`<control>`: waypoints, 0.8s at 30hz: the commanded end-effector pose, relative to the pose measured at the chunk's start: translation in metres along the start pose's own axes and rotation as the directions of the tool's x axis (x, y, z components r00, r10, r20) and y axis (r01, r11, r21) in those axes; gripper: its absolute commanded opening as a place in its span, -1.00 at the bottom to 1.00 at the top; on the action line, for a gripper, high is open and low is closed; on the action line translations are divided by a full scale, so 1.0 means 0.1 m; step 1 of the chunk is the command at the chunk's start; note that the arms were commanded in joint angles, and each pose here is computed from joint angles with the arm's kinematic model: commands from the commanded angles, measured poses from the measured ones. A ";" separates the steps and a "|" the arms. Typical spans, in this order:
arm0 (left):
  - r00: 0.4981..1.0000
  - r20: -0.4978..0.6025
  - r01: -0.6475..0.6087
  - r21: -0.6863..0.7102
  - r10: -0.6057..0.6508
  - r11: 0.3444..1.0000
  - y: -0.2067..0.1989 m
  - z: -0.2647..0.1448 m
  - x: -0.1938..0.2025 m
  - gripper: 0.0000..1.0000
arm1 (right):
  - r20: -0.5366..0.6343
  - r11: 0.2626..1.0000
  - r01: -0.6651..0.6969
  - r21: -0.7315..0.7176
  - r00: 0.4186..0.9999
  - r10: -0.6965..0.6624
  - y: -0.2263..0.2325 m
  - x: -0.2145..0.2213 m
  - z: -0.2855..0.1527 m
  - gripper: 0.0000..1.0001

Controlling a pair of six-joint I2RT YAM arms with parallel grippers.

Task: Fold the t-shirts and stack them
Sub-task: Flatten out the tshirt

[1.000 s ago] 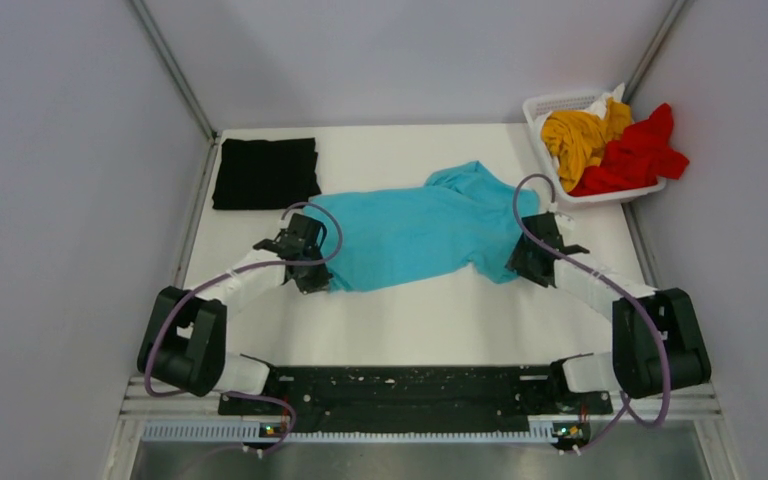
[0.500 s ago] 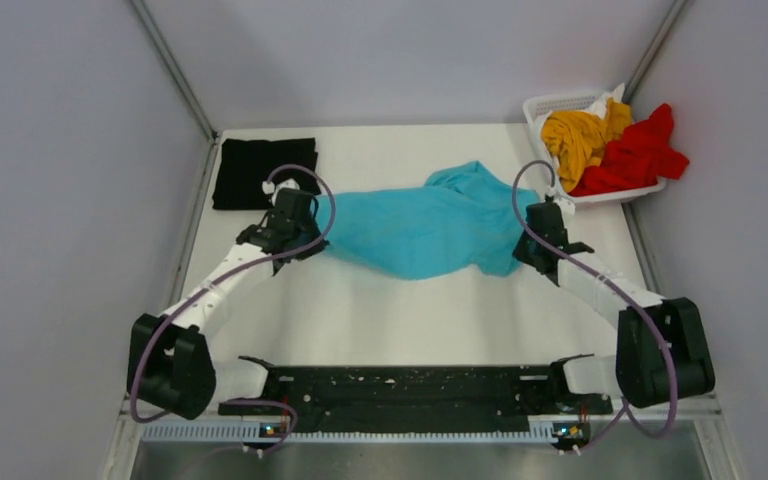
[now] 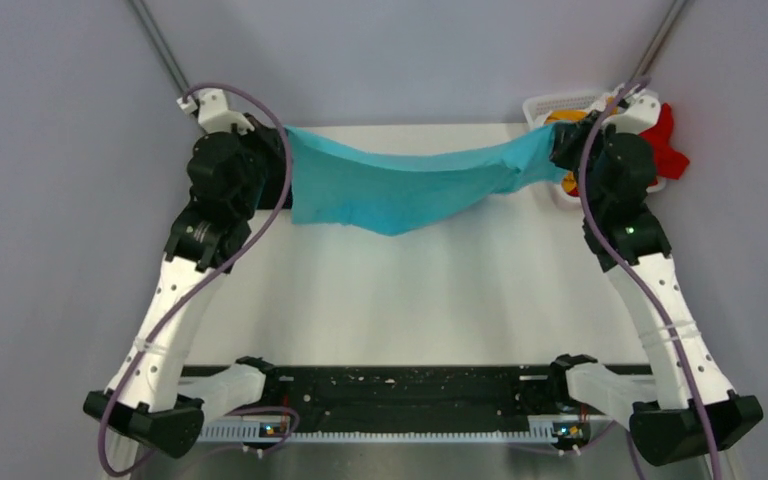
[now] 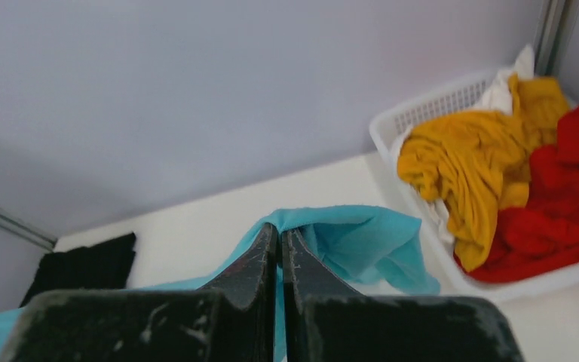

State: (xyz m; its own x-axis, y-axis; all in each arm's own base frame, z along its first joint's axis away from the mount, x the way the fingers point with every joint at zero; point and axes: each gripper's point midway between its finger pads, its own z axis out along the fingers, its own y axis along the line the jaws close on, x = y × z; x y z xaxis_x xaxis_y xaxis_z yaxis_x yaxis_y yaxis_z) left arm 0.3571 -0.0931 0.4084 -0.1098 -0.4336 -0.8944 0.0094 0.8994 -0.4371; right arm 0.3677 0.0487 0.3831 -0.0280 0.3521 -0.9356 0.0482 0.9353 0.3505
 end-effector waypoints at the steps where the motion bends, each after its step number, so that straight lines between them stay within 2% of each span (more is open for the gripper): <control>1: 0.972 0.231 -0.073 0.158 0.035 0.985 -0.39 -0.49 -0.93 -1.00 | 0.217 0.991 0.059 -0.120 0.976 -0.032 0.34 -1.00 -0.36 -1.00; 8: 0.903 0.430 -0.153 0.301 0.010 0.941 -0.65 -1.44 -1.70 -1.00 | 0.382 0.949 0.149 -0.277 0.924 -0.034 0.74 -1.90 -1.09 -1.00; 15: 0.855 0.516 -0.234 0.458 -0.042 0.858 -0.84 -2.23 -1.92 -1.00 | 0.475 0.902 0.241 -0.357 0.879 -0.047 0.89 -2.36 -1.89 -1.00; 20: 0.853 0.518 -0.267 0.530 -0.058 0.805 -0.97 -2.46 -1.96 -1.00 | 0.525 0.852 0.306 -0.424 0.850 -0.044 1.03 -2.53 -2.27 -1.00; 24: 0.857 0.511 -0.243 0.508 -0.062 0.826 -0.96 -2.32 -1.98 -1.00 | 0.522 0.856 0.311 -0.412 0.851 -0.058 1.03 -2.54 -2.18 -1.00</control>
State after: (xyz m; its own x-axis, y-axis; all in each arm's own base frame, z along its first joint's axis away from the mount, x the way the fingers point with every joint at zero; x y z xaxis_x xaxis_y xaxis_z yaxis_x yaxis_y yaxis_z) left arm 0.1286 -0.0723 0.6468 0.4216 -0.4632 -0.7795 0.5375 0.8200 -0.1966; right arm 0.1425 0.0563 0.6748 0.5281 0.2677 -0.8059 -0.3775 0.9241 0.0596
